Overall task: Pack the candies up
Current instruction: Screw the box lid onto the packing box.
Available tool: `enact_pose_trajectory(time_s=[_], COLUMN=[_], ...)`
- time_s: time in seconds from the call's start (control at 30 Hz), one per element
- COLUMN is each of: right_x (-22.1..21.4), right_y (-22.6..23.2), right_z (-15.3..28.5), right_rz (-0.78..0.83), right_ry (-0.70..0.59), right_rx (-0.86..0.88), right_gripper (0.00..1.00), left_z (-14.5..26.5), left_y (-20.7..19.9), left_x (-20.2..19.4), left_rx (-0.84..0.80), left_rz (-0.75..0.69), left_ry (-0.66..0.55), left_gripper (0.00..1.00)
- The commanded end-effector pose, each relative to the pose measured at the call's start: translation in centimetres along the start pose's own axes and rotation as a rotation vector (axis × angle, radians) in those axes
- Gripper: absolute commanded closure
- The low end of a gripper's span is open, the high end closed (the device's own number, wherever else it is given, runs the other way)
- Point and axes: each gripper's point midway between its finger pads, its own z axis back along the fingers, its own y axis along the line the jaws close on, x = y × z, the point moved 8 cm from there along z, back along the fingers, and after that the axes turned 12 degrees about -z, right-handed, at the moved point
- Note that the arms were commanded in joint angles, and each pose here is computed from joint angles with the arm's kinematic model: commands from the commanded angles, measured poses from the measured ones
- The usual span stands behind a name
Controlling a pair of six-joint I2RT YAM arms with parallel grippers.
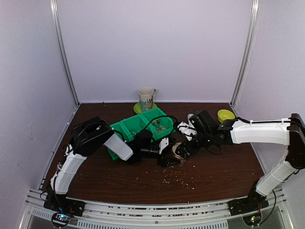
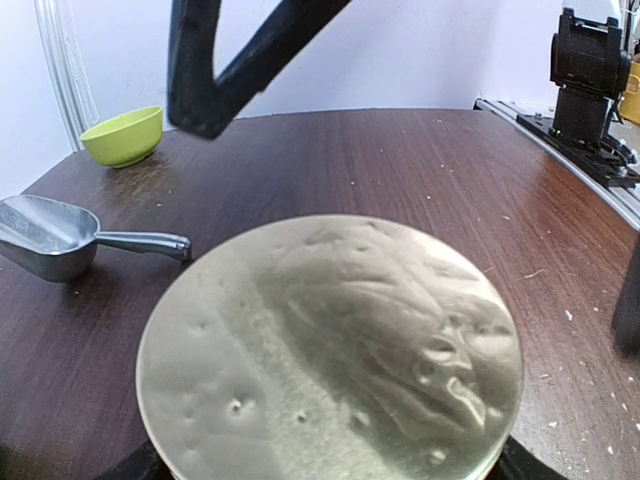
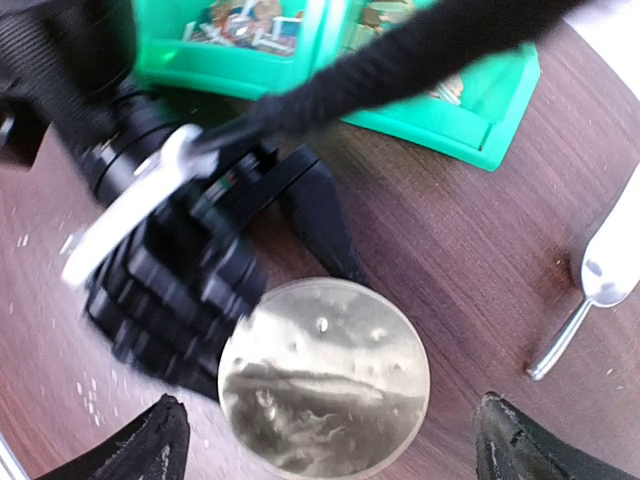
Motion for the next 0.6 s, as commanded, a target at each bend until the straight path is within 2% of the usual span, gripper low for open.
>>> enact_pose_trajectory(time_s=[0.0, 0.2, 0.37, 0.57], right_x=[-1.3, -2.7, -2.4, -2.0], right_y=[0.0, 0.6, 1.4, 1.6], right_z=[1.5, 2.2, 2.2, 1.1], right_rz=[0.198, 0.415, 0.494, 0.547], right_ry=[0.018, 0.093, 0.085, 0.111], right_rx=[0.058, 0.178, 0.273, 0.282], right_gripper=[0.0, 0.01, 0.01, 0.0], left_z=[0.7, 1.0, 1.2, 1.3], left_y=[-2.2, -3.1, -3.8, -4.3], left_x=[-2.7, -1.9, -1.4, -1.2], left_rx=[-0.102, -0.195, -0.255, -0.302], left_rz=[0.072, 0.063, 0.059, 0.056], left_ry=[0.062, -0.016, -0.076, -0.108], left_gripper=[0.3, 0.28, 0.28, 0.29])
